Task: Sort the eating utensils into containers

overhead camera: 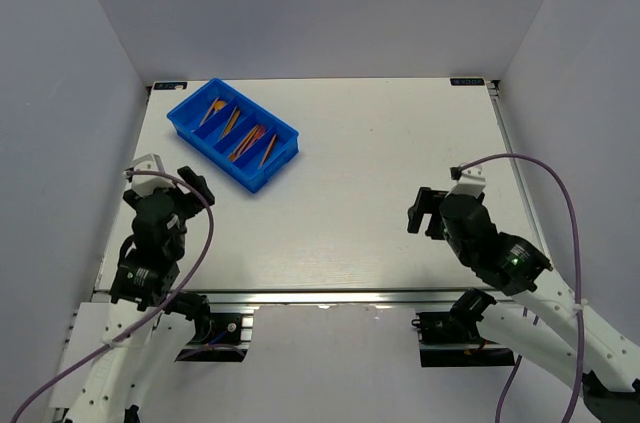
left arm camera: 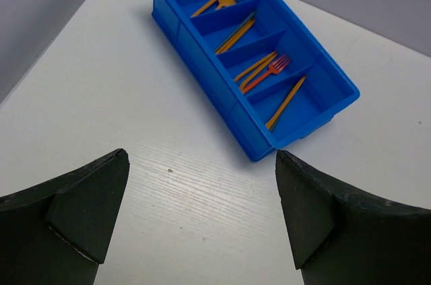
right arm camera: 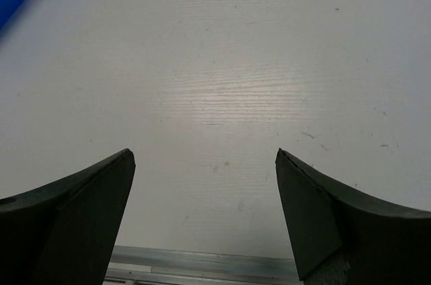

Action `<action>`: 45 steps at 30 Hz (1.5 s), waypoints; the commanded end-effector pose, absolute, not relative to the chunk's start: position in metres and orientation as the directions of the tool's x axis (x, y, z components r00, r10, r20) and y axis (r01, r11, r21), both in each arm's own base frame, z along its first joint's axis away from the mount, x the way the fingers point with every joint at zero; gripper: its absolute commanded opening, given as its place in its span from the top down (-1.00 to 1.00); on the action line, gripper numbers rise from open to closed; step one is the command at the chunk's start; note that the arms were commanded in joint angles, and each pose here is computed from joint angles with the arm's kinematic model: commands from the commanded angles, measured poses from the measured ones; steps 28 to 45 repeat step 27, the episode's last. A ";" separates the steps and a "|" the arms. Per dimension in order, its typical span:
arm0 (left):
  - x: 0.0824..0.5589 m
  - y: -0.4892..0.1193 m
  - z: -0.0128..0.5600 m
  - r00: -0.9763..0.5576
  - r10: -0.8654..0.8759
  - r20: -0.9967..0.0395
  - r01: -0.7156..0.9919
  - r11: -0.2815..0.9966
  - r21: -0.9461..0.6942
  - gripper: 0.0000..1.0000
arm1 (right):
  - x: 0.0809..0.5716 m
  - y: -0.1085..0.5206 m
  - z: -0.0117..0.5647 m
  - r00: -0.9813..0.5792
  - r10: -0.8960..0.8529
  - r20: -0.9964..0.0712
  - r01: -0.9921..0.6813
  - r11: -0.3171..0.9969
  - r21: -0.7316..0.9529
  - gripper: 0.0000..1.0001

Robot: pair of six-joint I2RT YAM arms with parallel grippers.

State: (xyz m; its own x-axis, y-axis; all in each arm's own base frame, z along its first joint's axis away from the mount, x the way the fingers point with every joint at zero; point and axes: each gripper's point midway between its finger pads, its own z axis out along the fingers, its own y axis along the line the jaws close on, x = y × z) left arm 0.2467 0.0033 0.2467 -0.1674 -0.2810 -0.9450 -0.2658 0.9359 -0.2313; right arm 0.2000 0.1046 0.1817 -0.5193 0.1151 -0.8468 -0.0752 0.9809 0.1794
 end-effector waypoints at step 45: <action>0.208 0.021 0.294 0.082 -0.332 -0.940 -0.232 0.911 -0.342 -0.96 | 0.185 0.102 0.249 -0.426 0.189 -0.885 -0.165 0.945 0.281 -0.79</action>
